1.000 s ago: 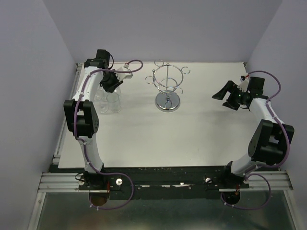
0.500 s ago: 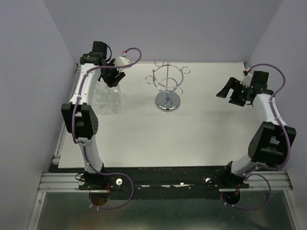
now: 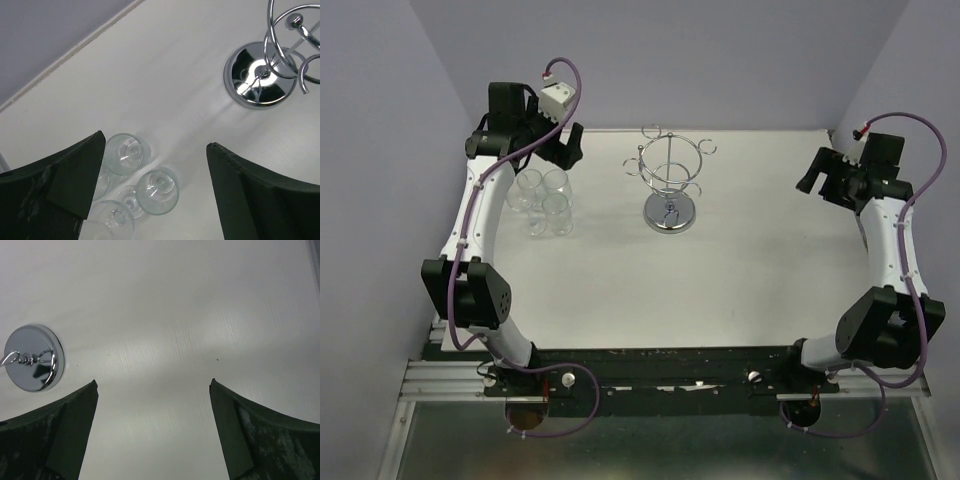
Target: Take the wine glass off the wine glass rack
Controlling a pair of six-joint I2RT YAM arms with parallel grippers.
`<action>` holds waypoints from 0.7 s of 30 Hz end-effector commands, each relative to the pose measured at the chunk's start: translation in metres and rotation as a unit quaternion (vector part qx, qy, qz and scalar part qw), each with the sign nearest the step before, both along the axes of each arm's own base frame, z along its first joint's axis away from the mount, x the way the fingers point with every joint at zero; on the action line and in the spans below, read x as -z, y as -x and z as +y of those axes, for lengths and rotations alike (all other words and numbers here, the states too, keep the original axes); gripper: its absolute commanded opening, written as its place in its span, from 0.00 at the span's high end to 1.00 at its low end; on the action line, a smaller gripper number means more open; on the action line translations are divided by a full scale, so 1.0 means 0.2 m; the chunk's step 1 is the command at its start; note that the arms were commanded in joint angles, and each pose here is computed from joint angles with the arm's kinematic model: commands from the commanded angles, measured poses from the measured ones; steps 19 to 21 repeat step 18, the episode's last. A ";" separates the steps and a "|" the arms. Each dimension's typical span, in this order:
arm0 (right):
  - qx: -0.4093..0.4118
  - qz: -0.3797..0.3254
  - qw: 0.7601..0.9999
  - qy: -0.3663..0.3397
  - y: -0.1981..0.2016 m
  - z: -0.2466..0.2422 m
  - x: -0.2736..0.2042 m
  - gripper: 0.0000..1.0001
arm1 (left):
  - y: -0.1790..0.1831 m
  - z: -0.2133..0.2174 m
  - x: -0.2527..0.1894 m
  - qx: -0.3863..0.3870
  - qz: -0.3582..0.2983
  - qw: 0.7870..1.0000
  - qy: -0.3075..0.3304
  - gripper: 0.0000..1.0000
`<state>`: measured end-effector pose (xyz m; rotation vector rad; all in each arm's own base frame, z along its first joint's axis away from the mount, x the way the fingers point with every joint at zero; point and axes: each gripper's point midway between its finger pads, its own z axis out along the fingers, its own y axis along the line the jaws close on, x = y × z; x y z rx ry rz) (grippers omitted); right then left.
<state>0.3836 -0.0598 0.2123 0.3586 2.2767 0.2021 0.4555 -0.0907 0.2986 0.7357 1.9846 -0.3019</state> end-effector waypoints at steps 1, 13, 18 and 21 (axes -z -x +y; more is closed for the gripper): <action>0.029 -0.028 0.998 0.048 0.05 -0.08 -0.21 0.00 | 0.04 -0.10 -0.17 -0.006 -0.022 0.996 0.087 0.01; 0.031 -0.119 0.988 0.093 0.15 -0.07 -0.77 0.00 | 0.38 -0.19 -0.30 0.012 -0.029 0.985 0.172 0.01; 0.024 -0.147 0.985 0.084 0.21 -0.03 -0.83 0.00 | 0.47 -0.16 -0.29 0.012 -0.059 0.987 0.151 0.01; 0.024 -0.147 0.985 0.084 0.21 -0.03 -0.83 0.00 | 0.47 -0.16 -0.29 0.012 -0.059 0.987 0.151 0.01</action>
